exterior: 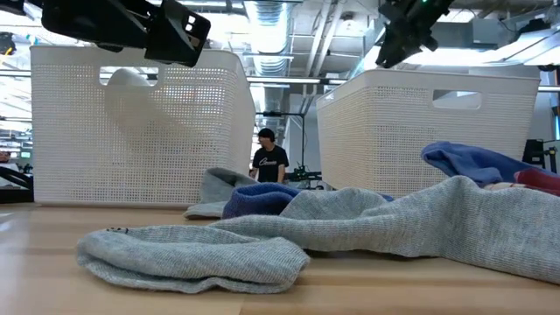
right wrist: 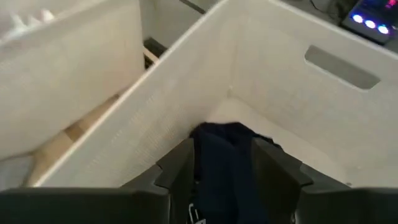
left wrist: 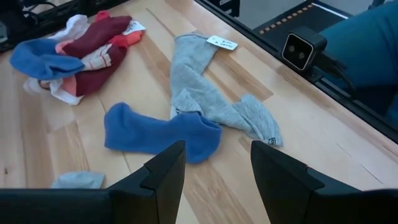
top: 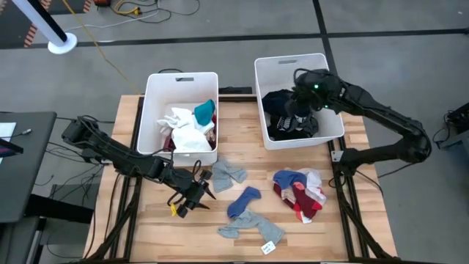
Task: Sort clothes
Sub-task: Put the gray sock into the right white bin
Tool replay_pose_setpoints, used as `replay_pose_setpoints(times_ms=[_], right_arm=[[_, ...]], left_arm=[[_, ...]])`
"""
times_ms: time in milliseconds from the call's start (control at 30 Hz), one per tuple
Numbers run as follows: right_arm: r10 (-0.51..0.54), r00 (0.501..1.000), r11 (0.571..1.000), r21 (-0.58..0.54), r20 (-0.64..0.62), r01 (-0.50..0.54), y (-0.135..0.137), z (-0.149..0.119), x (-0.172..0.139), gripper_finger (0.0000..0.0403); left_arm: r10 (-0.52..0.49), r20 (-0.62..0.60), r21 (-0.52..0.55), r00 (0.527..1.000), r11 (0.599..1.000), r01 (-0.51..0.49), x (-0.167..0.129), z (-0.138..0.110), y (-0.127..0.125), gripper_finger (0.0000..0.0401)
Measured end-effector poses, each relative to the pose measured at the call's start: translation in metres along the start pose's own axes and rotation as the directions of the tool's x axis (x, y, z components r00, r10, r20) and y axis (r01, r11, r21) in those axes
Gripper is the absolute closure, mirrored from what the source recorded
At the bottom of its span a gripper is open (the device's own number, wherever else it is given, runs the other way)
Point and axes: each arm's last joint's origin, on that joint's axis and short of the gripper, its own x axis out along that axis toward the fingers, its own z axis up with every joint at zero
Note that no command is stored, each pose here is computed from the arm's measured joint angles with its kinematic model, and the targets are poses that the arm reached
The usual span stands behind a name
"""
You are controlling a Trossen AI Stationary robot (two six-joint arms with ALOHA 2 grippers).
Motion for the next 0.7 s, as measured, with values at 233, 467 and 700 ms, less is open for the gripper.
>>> replay_pose_setpoints(times_ms=[233, 467, 700], right_arm=[[-0.085, 0.981, 0.996, -0.056, -0.172, 0.076, 0.002, -0.008, 0.051, 0.025], [-0.167, 0.907, 0.986, -0.089, -0.386, 0.144, -0.01, -0.027, 0.12, 0.0268], [-0.205, 0.802, 0.979, -0.135, -0.562, 0.156, -0.017, -0.057, 0.177, 0.0275]], left_arm=[[0.021, -0.014, 0.008, 1.0, 1.0, -0.021, 0.0, -0.001, 0.0, 0.0223], [0.018, -0.037, 0.001, 0.999, 1.0, -0.018, 0.0, -0.003, 0.0, 0.0223], [0.014, -0.054, -0.003, 0.998, 1.0, -0.014, 0.0, -0.005, 0.0, 0.0223]])
